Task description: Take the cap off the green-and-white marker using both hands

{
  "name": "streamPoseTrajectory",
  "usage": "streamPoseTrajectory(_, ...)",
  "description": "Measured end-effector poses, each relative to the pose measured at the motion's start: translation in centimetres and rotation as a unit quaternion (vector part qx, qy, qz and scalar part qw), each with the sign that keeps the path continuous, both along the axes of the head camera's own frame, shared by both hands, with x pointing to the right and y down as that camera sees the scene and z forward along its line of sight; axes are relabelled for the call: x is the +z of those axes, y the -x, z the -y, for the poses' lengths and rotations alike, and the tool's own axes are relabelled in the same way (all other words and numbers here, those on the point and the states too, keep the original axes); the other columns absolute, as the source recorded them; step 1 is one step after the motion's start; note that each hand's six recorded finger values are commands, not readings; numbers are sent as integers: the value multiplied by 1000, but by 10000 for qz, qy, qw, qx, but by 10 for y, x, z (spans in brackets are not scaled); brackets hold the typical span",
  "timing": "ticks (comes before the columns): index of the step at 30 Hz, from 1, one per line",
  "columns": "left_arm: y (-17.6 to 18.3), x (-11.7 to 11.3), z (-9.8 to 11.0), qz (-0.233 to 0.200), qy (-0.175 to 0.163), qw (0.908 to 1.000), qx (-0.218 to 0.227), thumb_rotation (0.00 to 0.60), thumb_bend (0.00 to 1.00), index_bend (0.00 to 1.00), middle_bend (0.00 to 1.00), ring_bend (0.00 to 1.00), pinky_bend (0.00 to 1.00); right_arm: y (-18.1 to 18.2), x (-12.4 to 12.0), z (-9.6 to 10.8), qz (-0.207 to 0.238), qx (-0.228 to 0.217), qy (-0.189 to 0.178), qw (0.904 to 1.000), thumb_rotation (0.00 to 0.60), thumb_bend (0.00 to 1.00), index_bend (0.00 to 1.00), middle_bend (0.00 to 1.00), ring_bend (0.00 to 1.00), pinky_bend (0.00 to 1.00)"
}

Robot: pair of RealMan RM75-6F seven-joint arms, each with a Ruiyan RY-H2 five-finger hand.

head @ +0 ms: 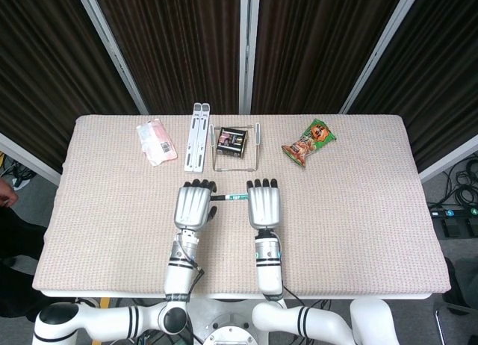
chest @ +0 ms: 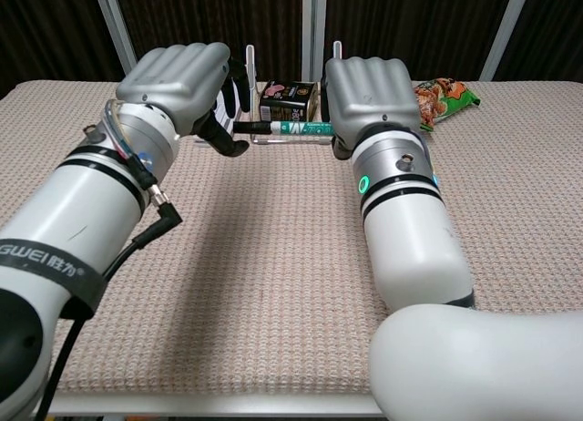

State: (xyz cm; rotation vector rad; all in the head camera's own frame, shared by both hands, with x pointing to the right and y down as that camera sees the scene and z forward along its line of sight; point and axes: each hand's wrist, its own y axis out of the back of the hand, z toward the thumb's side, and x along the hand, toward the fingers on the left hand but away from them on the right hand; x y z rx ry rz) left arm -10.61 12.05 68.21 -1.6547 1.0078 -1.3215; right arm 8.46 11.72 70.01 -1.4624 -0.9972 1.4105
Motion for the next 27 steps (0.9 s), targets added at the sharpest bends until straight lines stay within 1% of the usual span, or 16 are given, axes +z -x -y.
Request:
streamPoseTrajectory(9, 1, 7, -1, 66, 52, 10000, 7, 600, 238, 483, 482, 429, 505, 2, 1, -2, 18, -3, 35, 10000, 600, 320, 691, 614, 415, 356)
streamPoseTrajectory(19, 1, 10, 2, 85, 41, 10000, 12, 600, 283, 528, 527, 473, 545, 3, 4, -4, 28, -33, 110, 9999, 600, 319, 691, 613, 415, 356)
streamPoseTrajectory(27, 1, 15, 3, 111, 99, 9999, 17, 600, 285, 547, 544, 491, 560, 4, 6, -6, 74, -41, 180, 9998, 600, 318, 691, 613, 415, 356)
